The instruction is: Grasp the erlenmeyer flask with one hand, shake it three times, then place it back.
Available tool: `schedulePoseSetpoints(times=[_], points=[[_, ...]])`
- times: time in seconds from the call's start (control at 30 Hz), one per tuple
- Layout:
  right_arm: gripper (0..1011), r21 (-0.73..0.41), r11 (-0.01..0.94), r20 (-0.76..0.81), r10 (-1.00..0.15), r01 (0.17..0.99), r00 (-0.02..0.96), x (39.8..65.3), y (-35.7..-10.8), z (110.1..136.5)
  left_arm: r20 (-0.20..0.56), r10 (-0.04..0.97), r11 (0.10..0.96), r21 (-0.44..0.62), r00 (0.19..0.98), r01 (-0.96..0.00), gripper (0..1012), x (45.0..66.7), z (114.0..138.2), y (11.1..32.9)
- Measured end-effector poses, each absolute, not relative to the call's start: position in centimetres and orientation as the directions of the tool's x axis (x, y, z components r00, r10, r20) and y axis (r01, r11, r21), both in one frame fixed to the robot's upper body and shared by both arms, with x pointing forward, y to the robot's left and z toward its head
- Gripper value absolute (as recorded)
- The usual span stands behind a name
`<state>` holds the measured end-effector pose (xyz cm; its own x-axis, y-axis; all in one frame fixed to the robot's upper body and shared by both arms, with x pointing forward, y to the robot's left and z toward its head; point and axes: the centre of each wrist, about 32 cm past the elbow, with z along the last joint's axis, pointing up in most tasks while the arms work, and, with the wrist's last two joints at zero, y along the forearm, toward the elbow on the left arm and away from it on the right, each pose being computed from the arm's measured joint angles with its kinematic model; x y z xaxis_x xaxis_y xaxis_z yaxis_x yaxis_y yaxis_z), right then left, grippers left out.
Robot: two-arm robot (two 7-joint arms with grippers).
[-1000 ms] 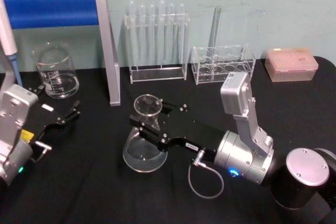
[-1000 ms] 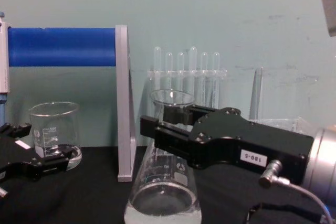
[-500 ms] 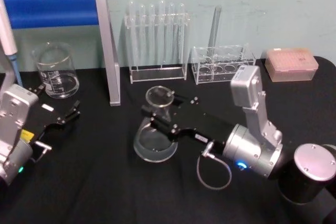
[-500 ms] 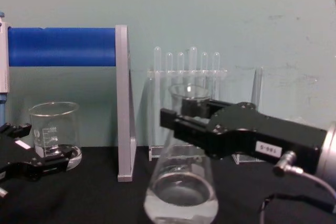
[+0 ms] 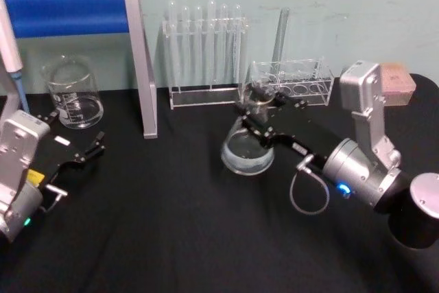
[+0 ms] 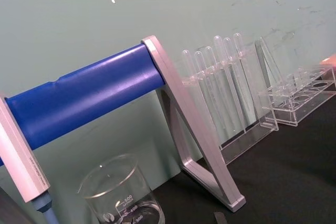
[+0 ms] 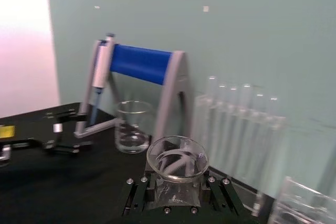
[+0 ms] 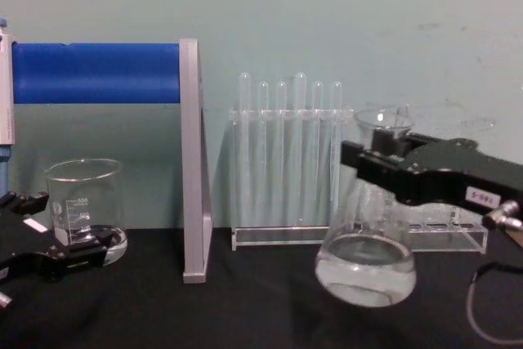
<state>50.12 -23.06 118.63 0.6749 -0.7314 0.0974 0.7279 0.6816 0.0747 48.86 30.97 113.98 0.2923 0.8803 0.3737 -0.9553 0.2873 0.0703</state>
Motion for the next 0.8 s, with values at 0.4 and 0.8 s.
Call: schedulePoseSetpoints(times=[0.4, 0.8], points=[[449, 0.077, 0.579, 0.099, -0.814, 0.812, 0.572, 50.8, -25.2, 118.7, 0.374, 0.88, 0.287, 0.07, 0.292, -0.955, 1001, 48.9, 114.0, 31.0], [450, 0.071, 0.54, 0.102, -0.84, 0.839, 0.533, 50.8, -26.1, 118.7, 0.374, 0.88, 0.287, 0.07, 0.292, -0.955, 1001, 48.9, 114.0, 31.0]])
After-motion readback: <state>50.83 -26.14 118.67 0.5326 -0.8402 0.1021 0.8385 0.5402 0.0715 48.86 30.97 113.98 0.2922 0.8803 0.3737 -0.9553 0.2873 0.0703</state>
